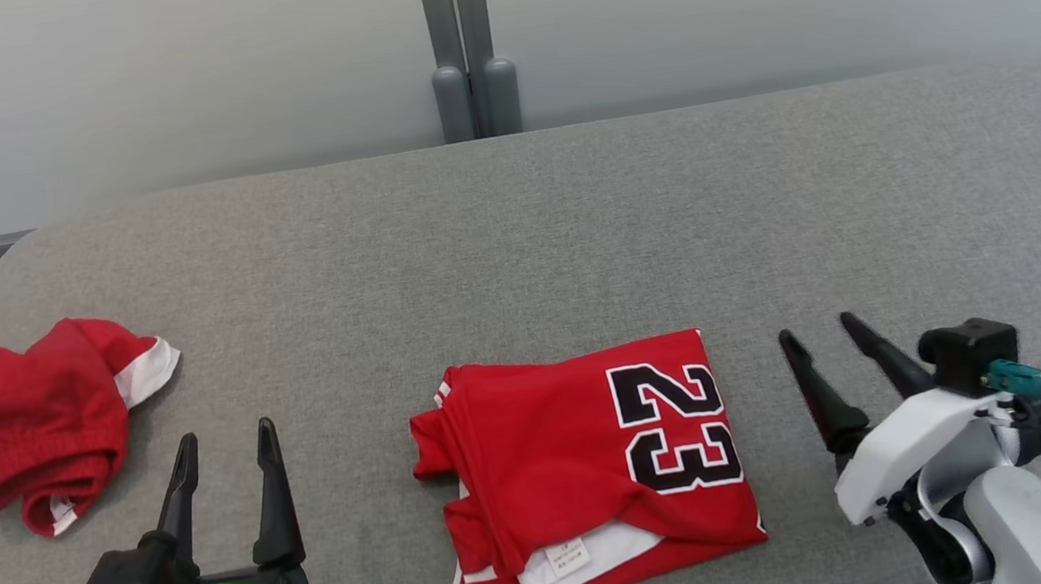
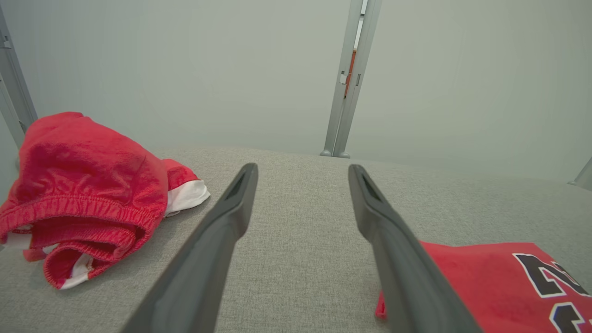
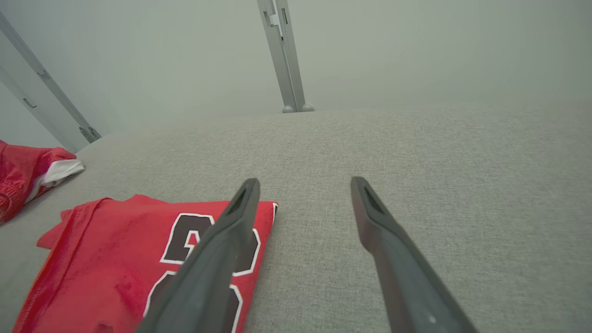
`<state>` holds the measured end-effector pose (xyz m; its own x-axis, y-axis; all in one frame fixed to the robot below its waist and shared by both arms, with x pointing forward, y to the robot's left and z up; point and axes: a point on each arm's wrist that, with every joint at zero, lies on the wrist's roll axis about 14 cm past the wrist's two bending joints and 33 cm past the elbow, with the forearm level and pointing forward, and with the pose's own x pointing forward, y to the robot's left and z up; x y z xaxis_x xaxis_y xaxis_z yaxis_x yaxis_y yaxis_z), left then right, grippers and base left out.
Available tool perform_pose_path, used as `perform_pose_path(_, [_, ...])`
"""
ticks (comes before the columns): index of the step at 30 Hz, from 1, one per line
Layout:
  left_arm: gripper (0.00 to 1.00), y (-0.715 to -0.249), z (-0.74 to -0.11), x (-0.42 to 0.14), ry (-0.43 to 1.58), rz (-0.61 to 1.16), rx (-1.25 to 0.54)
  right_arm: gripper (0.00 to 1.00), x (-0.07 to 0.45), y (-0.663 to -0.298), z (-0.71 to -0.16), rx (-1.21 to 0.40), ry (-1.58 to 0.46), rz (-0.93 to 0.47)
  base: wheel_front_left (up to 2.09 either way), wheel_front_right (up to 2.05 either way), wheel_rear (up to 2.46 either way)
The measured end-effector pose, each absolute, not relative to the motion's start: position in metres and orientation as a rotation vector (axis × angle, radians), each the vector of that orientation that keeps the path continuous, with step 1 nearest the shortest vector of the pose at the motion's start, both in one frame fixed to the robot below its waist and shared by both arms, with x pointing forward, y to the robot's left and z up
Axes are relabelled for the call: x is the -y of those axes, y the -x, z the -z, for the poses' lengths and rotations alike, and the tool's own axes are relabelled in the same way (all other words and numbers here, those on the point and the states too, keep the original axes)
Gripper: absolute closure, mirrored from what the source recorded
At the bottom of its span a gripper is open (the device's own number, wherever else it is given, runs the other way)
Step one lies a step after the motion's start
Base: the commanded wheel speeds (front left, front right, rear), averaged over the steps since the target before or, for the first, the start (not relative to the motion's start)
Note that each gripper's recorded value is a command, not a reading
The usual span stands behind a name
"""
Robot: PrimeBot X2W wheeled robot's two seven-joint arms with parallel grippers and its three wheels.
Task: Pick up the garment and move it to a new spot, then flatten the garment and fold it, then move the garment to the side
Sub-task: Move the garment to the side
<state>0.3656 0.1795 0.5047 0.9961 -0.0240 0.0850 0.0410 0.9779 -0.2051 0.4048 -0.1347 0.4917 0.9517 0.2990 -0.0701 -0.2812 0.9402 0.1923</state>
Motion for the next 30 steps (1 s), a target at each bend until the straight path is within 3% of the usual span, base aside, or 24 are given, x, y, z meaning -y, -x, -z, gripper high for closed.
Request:
perform_pose_path(16, [0.0, -0.35, -0.499, -0.212, 0.203, -0.074, 0.072, 0.0, 0.068, -0.405, -0.398, -0.633, -0.361, -0.393, 0.0, 0.0, 0.0])
perform_pose_path(21, [0.0, -0.345, -0.497, -0.221, 0.201, -0.101, 0.066, 0.0, 0.058, -0.406, -0.392, -0.674, -0.388, -0.412, 0.0, 0.0, 0.0])
perform_pose_path(22, [0.0, -0.344, -0.497, -0.221, 0.2, -0.103, 0.065, 0.43, 0.057, -0.406, -0.392, -0.673, -0.39, -0.415, 0.0, 0.0, 0.0])
perform_pose_path(24, [0.0, -0.345, -0.496, -0.222, 0.2, -0.106, 0.062, 1.0, 0.055, -0.407, -0.394, -0.658, -0.394, -0.419, 0.0, 0.0, 0.0])
perform_pose_path(30, [0.0, -0.351, -0.497, -0.214, 0.202, -0.078, 0.064, 1.0, 0.063, -0.419, -0.411, -0.558, -0.389, -0.409, 0.0, 0.0, 0.0])
